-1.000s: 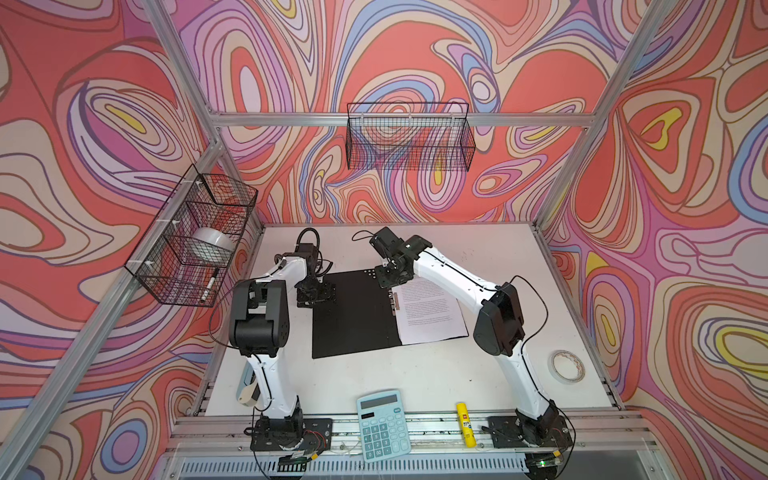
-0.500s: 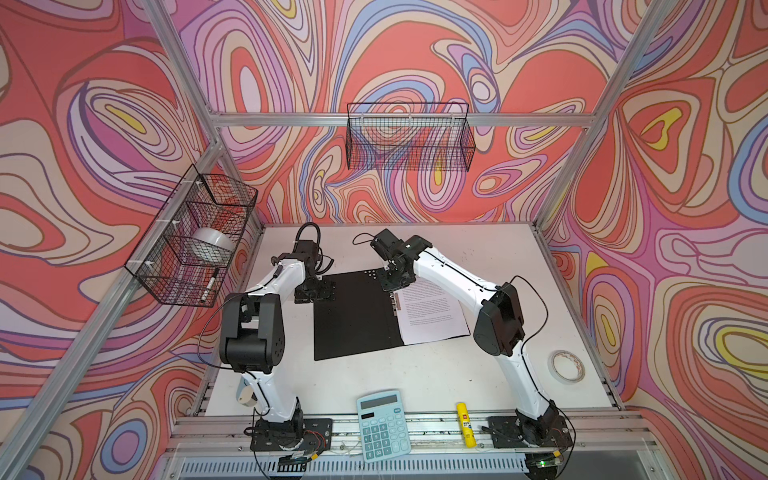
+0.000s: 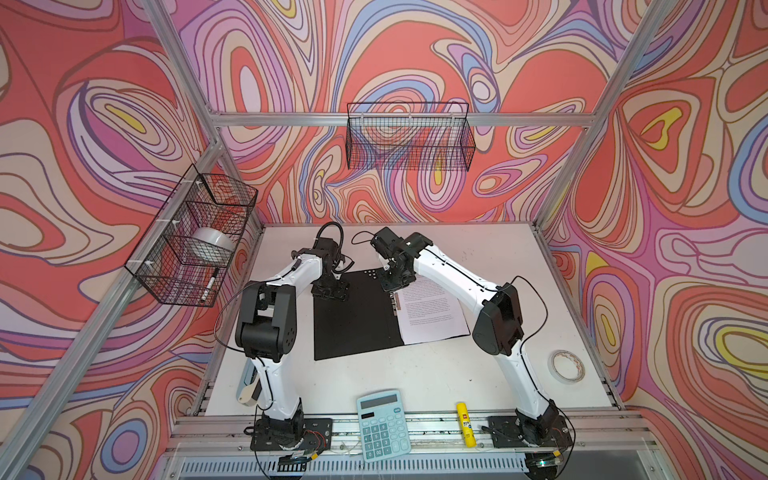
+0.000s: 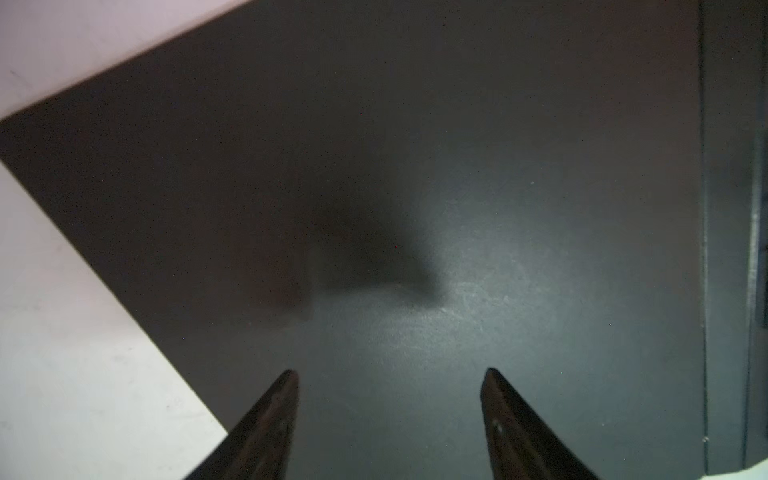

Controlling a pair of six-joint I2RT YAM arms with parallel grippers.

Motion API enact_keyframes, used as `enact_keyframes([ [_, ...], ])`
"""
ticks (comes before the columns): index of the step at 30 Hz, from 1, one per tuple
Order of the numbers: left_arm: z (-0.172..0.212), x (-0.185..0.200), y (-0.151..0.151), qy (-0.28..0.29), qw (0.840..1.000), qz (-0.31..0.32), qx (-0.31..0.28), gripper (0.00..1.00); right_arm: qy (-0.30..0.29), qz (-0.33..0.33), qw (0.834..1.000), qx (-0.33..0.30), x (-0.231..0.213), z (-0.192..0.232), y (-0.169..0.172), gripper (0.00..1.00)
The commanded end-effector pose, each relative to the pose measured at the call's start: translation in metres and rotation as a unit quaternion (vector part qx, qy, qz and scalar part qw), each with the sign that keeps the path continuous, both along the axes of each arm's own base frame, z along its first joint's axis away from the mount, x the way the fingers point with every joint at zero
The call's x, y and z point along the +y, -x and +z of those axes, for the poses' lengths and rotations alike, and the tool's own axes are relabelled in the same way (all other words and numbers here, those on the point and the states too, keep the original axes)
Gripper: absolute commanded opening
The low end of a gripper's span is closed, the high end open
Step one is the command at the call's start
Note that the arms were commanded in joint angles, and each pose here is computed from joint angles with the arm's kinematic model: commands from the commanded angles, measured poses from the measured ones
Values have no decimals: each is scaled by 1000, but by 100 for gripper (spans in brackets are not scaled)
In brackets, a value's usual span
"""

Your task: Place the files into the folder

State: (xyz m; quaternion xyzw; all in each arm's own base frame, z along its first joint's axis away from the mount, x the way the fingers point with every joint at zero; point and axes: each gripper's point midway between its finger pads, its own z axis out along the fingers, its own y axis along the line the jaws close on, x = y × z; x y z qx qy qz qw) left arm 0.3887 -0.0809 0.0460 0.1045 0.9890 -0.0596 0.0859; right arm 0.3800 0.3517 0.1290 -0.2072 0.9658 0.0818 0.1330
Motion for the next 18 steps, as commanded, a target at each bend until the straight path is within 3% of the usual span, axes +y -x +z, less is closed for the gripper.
enact_keyframes([
  [1, -2, -6, 8, 5, 999, -30, 16, 68, 9, 9, 1000, 12, 3, -14, -1, 20],
  [18, -22, -1, 15, -25, 998, -53, 34, 64, 44, 18, 999, 26, -2, -36, -3, 19],
])
